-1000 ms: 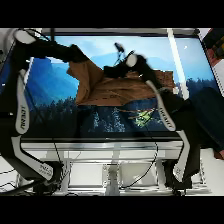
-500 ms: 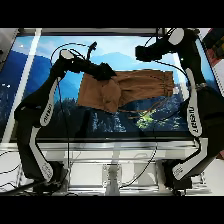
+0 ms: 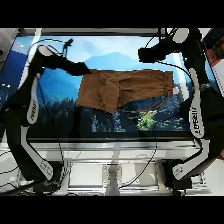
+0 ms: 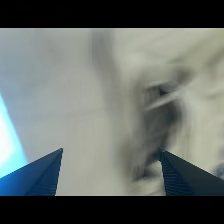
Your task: Fold the clothes and pants, and hang the long-sleeved shirts on hangers.
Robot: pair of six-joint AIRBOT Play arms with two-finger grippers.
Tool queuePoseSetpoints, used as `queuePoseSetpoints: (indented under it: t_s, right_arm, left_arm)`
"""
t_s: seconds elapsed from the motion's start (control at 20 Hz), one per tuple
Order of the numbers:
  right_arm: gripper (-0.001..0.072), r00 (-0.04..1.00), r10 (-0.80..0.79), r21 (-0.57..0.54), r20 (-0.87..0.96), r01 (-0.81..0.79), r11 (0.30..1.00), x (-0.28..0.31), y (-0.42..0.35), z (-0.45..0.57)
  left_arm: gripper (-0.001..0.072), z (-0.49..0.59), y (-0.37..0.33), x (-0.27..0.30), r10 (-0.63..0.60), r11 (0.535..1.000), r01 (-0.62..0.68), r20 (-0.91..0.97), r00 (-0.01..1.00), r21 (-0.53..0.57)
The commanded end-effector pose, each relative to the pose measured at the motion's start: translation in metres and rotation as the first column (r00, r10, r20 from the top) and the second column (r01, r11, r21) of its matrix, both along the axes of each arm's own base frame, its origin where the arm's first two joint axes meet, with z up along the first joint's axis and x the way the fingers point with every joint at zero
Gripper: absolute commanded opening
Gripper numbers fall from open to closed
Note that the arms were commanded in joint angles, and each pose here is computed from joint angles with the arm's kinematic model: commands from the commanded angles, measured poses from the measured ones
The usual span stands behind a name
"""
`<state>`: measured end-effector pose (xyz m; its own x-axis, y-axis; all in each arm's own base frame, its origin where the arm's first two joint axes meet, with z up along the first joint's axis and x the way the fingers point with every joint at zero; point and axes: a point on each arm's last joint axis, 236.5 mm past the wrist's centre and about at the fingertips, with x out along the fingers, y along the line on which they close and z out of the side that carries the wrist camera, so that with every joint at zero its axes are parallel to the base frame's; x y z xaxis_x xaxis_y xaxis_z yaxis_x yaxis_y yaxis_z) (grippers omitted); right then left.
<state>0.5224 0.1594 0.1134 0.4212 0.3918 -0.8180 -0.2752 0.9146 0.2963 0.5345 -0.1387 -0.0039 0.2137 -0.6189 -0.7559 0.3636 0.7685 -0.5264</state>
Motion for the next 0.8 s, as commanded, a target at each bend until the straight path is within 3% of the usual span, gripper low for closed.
queuePoseSetpoints:
  t_s: [0.0, 0.75]
  right_arm:
    - [0.0029, 1.000, 0.002, -0.023, -0.002, -0.002, 1.000, -0.001, -0.004, -0.002]
    - [0.0029, 1.000, 0.014, -0.032, 0.012, -0.014, 0.999, 0.001, -0.005, -0.001]
  left_arm:
    - [0.0710, -0.027, 0.060, -0.012, 0.036, 0.997, -0.029, -0.094, 0.995, 0.072]
    - [0.0696, -0.108, 0.027, -0.030, -0.018, 0.999, 0.025, -0.270, 0.963, 0.024]
